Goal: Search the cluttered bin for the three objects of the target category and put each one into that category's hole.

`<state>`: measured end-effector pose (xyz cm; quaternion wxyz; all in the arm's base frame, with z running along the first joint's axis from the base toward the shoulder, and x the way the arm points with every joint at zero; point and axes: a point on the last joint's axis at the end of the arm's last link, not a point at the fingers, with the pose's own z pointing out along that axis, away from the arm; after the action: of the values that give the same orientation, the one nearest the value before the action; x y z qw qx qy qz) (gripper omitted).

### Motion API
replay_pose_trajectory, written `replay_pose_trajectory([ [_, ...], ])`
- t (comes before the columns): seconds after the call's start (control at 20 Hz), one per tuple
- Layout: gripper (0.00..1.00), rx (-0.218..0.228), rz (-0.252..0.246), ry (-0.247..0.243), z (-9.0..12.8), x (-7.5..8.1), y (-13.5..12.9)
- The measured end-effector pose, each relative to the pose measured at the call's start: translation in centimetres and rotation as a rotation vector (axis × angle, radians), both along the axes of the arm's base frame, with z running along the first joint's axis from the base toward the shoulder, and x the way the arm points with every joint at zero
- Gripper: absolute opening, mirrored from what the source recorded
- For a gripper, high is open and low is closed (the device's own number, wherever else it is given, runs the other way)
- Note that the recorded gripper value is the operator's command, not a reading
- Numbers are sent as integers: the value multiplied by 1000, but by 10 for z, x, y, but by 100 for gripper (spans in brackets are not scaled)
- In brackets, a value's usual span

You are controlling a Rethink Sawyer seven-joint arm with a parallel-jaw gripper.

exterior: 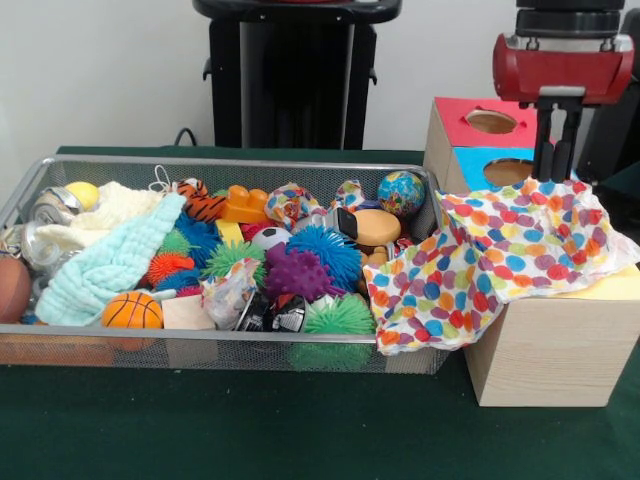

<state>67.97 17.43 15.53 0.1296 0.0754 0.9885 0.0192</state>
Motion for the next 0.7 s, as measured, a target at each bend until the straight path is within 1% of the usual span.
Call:
replay_pose_trajectory([
  [0.05, 0, 3, -1, 10, -7, -2, 0],
  [0.4, 0, 12, 6, 37, -29, -9, 4],
  [0.7, 0, 14, 9, 48, -41, -15, 6],
])
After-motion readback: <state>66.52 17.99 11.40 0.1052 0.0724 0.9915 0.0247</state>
